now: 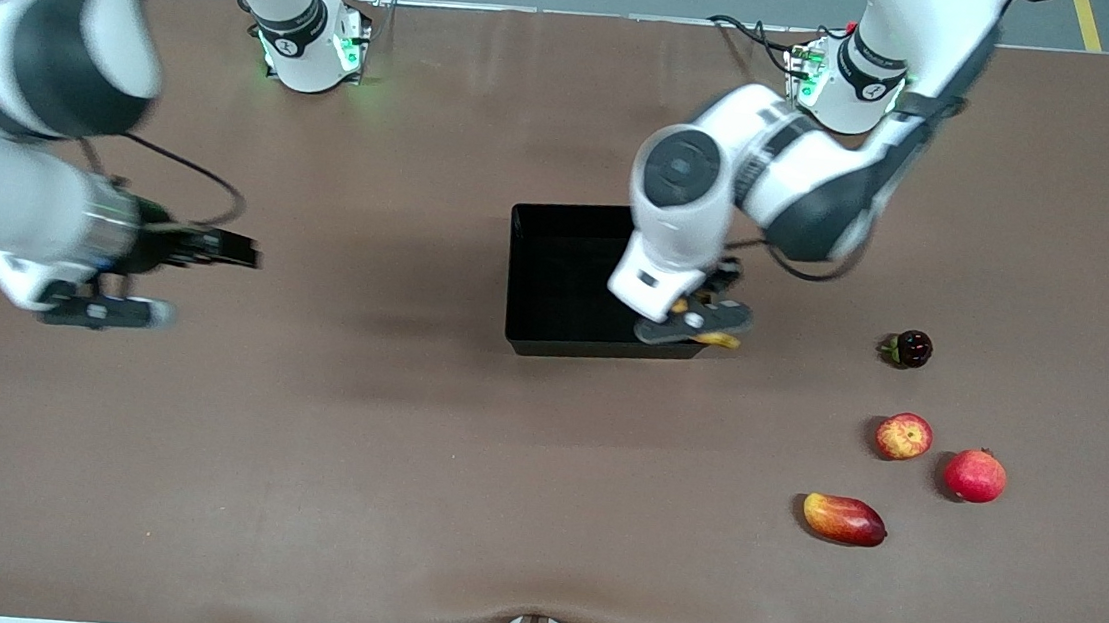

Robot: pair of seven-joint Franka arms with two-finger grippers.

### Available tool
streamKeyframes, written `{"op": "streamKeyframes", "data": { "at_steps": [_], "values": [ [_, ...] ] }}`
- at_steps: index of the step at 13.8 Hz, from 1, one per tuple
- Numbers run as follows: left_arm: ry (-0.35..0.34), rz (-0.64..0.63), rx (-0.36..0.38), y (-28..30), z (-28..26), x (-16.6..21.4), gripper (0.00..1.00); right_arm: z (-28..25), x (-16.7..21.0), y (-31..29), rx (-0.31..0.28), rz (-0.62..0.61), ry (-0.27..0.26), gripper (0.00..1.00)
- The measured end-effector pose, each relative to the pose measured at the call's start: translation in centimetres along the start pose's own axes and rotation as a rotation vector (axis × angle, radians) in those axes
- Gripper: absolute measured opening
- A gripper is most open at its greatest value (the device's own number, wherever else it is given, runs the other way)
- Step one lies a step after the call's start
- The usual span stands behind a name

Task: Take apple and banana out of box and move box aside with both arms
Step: 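Lift the banana with the left gripper while the right gripper reaches the tray, then carry the banana toward the fruits while the right gripper grips the tray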

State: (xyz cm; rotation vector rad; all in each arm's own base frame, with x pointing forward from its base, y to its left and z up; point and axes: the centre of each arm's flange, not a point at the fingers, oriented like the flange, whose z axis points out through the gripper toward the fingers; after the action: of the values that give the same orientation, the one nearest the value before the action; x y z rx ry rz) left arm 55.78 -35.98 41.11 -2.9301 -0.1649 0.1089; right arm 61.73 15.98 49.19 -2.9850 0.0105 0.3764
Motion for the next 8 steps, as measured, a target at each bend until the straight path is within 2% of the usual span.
{"op": "streamKeyframes", "data": {
  "at_steps": [4, 8],
  "values": [
    [-0.069, 0.16, 0.038, -7.0, 3.8, 3.8, 0.39, 11.0, -0.6, -12.4, 0.007, -0.061, 0.019, 1.0],
    [-0.09, 0.308, 0.064, -12.1, 7.9, 6.2, 0.39, 20.4, -1.3, -18.0, 0.0, -0.065, 0.038, 1.0]
  ]
}}
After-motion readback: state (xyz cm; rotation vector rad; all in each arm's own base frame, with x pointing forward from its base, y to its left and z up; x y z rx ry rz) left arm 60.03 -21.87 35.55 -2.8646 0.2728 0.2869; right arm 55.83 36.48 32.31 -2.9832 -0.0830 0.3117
